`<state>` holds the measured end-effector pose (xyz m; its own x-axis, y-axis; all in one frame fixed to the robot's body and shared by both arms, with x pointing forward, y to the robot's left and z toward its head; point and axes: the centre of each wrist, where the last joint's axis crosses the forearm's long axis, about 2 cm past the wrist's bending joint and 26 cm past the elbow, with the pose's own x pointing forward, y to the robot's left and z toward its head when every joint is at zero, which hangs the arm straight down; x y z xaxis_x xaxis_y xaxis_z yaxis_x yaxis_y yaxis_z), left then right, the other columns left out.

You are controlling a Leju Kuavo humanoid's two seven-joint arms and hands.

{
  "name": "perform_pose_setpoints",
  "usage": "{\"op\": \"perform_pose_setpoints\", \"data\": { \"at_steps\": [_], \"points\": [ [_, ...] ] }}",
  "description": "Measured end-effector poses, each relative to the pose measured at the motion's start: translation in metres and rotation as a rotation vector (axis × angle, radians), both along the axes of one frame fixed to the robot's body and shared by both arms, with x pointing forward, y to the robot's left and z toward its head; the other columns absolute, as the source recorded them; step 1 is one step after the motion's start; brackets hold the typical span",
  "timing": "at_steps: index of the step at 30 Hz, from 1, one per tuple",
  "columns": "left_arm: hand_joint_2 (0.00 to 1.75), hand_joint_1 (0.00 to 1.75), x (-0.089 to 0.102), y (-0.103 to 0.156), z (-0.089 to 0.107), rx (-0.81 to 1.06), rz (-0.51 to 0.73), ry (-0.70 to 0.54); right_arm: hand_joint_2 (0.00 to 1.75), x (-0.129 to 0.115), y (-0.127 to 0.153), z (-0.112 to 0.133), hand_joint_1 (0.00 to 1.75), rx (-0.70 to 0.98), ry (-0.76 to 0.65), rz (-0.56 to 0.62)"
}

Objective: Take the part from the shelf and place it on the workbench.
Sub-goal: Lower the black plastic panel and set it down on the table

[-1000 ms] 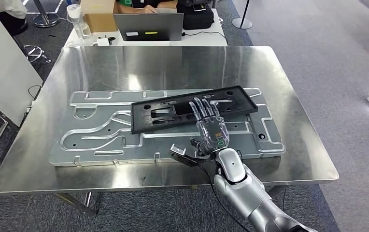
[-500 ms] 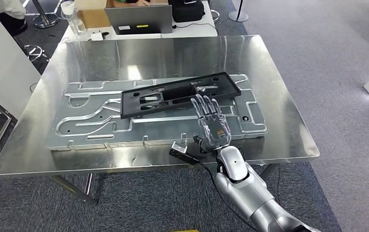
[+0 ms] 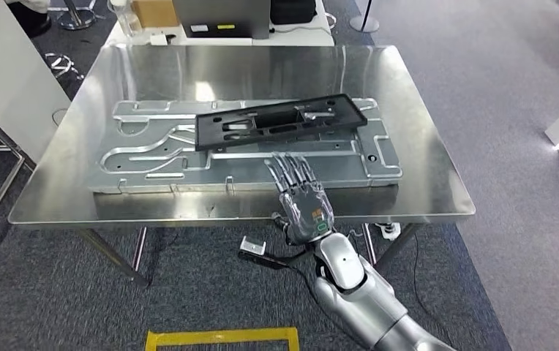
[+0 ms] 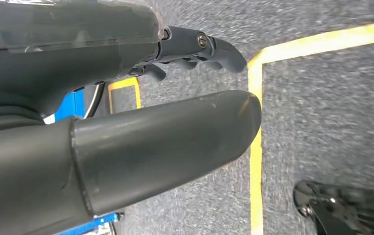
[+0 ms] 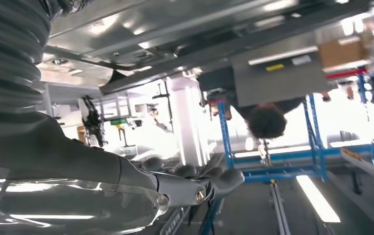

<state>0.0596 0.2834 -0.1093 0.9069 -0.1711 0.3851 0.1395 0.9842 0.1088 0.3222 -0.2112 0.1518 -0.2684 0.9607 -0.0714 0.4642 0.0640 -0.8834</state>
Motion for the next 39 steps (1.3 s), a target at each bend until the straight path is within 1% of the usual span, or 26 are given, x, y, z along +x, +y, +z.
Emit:
{"op": "perform_pose_setpoints", "data": {
  "at_steps": [6, 12, 16, 19, 21, 25, 27, 31, 34, 39],
  "points": [
    [0.00, 0.00, -0.001, 0.001, 0.000, 0.002, 0.033, 0.003, 1.75, -0.018, 0.021, 0.003, 0.00, 0.007, -0.035, 0.083],
    [0.00, 0.00, -0.002, -0.001, 0.000, -0.002, 0.048, 0.006, 1.75, -0.023, 0.029, 0.010, 0.00, 0.020, -0.068, 0.117],
    [0.00, 0.00, -0.004, -0.001, 0.000, 0.000, 0.058, 0.011, 0.00, -0.027, 0.033, 0.008, 0.00, 0.030, -0.061, 0.124],
    [0.00, 0.00, -0.004, 0.000, 0.000, 0.000, 0.063, 0.011, 0.00, -0.033, 0.034, 0.002, 0.00, 0.051, -0.040, 0.129],
    [0.00, 0.00, -0.003, 0.000, 0.000, 0.000, 0.072, 0.011, 0.00, -0.038, 0.035, -0.003, 0.00, 0.095, -0.014, 0.143],
    [0.00, 0.00, -0.002, 0.000, 0.000, -0.001, 0.101, 0.005, 0.00, -0.061, 0.038, -0.021, 0.00, 0.293, 0.070, 0.202],
    [0.00, 0.00, -0.003, 0.000, 0.000, -0.001, 0.117, 0.007, 0.00, -0.076, 0.037, -0.034, 0.00, 0.394, 0.108, 0.203],
    [0.00, 0.00, -0.006, -0.001, -0.001, 0.002, 0.153, 0.015, 0.00, -0.103, 0.025, -0.065, 0.00, 0.515, 0.172, 0.125],
    [0.00, 0.00, -0.009, -0.001, -0.001, 0.009, 0.176, 0.019, 0.00, -0.121, 0.009, -0.095, 0.00, 0.585, 0.236, 0.066],
    [0.00, 0.00, -0.010, -0.003, -0.001, 0.013, 0.221, 0.014, 0.00, -0.144, -0.030, -0.144, 0.00, 0.719, 0.320, -0.118]
  ]
}}
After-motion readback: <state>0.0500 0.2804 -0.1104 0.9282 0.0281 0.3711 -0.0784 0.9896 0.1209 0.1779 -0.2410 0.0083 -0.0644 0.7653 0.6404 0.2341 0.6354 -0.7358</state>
